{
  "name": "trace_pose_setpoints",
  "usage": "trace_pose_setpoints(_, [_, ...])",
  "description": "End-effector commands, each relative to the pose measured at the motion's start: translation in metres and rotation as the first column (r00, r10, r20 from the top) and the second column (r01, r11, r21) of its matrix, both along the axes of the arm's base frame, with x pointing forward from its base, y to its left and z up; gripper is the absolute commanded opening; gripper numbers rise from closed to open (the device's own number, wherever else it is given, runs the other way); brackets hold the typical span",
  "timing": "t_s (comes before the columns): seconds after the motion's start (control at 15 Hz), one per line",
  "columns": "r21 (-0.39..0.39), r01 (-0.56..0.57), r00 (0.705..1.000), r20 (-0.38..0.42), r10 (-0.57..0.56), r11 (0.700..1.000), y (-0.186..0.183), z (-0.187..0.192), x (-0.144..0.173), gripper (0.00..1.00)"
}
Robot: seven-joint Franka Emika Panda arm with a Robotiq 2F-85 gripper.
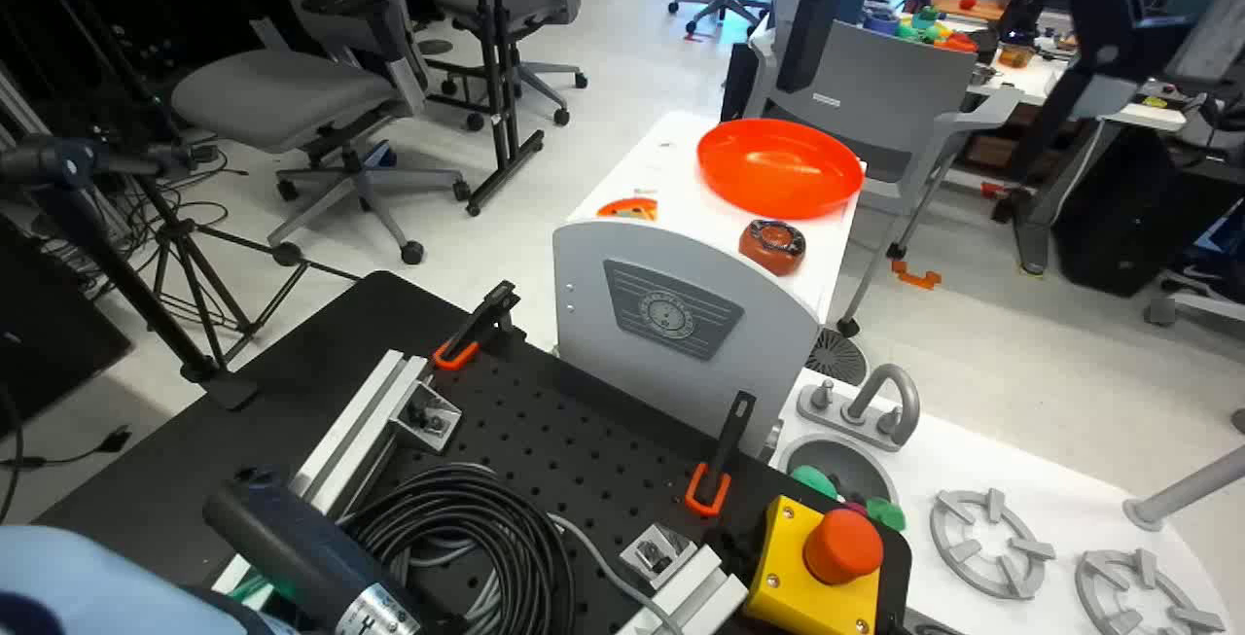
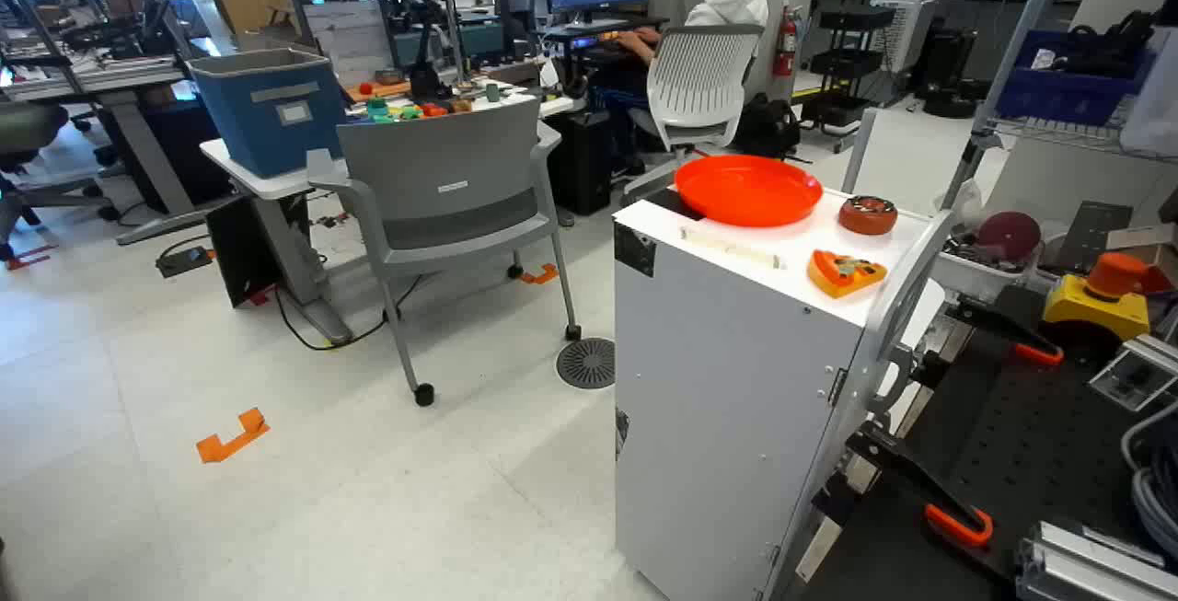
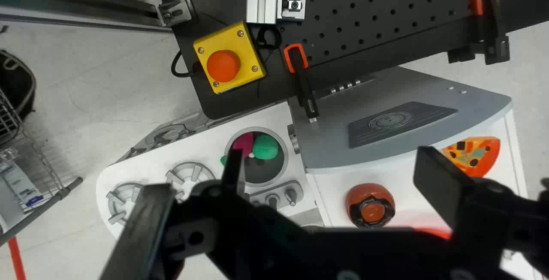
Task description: Place the donut toy on the orange plate
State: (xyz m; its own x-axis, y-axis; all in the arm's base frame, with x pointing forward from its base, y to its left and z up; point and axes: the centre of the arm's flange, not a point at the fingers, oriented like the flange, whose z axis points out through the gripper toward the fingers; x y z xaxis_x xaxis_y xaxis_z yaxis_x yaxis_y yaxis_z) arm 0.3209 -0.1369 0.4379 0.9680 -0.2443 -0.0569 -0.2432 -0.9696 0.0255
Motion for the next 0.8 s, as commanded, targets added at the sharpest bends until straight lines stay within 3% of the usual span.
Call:
trace_pose_setpoints(0.0, [0.0,0.0,1.0,0.0,0.0,1.0,0.0,0.0,0.0,1.0])
trace_pose_setpoints(0.73, [0.002,-0.004,1.0,0.001,0.004,1.0,0.0018,0.004,0.0051,1.0])
